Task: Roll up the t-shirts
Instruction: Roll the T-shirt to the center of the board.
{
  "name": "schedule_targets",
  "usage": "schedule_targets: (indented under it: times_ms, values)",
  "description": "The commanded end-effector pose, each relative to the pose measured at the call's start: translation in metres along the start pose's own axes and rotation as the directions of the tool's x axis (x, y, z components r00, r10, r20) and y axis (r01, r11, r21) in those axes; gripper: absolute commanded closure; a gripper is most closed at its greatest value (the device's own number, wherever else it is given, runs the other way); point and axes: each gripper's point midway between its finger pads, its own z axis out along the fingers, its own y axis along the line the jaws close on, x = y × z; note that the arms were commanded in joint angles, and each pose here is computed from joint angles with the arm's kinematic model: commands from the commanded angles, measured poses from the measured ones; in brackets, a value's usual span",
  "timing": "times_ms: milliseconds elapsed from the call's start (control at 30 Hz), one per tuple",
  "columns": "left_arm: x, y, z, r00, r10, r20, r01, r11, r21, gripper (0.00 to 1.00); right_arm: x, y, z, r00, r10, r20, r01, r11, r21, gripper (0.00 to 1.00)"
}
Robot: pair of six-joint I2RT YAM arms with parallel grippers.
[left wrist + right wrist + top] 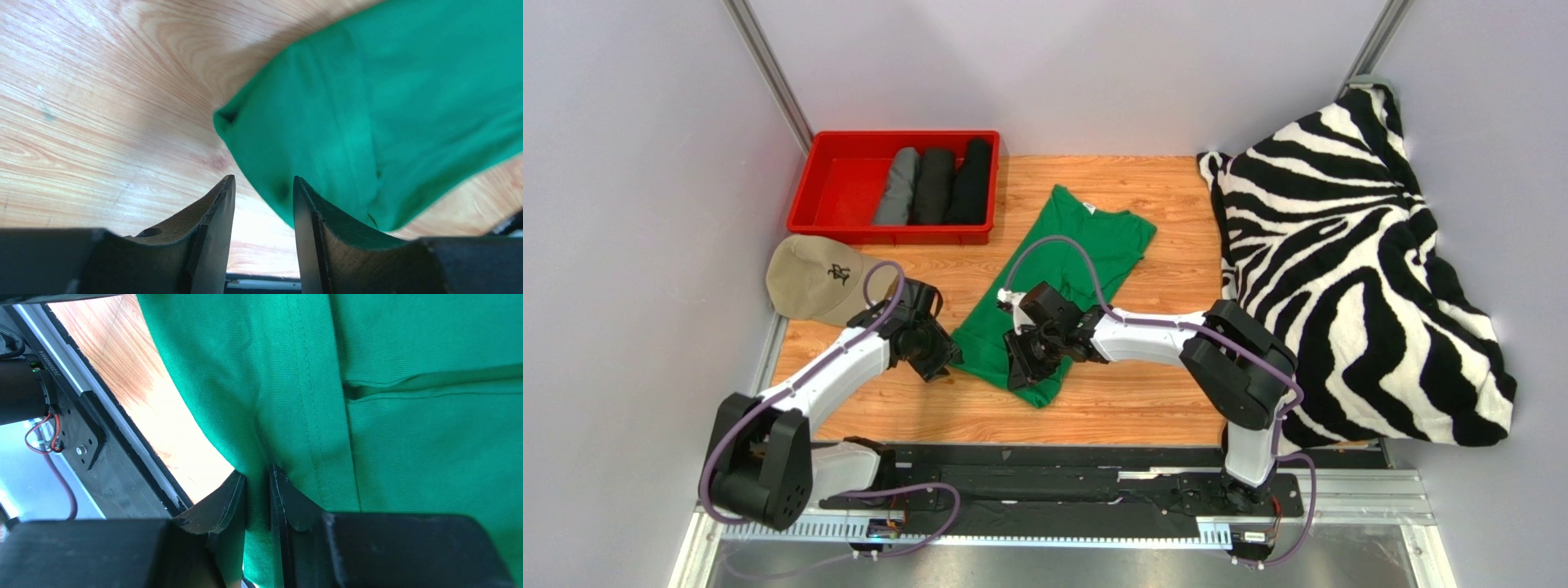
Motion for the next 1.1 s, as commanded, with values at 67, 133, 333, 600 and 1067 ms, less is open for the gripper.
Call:
schedule_targets:
  times_ms: [67,133,333,600,1067]
  values:
    - [-0.020,-0.012,0.005,0.999,-0.008,0.046,0.011,0.999,-0.052,0.72,-0.015,0.014,-0.010,0.998,0.003,0.059,0.000,0.999,-0.053,0.78]
    - [-0.020,-0.008,0.005,0.999,0.007,0.039,-0.004,0.996,-0.088,0.78,-0.014,0.012,-0.010,0.998,0.002,0.061,0.001,0.999,-0.043,0.76]
    - [-0.023,-0.009,0.001,0.999,0.042,0.018,-0.039,0.991,-0.127,0.92,-0.010,0.006,-0.024,0.994,-0.046,0.098,0.040,0.997,0.067,0.57]
    - [-0.022,-0.008,0.000,0.998,0.064,-0.013,-0.065,0.985,-0.158,0.99,-0.007,0.011,-0.045,0.968,-0.208,0.139,0.159,0.940,0.301,0.50]
    - [-0.023,-0.015,0.002,0.997,0.072,-0.036,-0.077,0.983,-0.166,1.00,0.022,0.019,-0.033,0.928,-0.373,0.027,0.318,0.826,0.465,0.45]
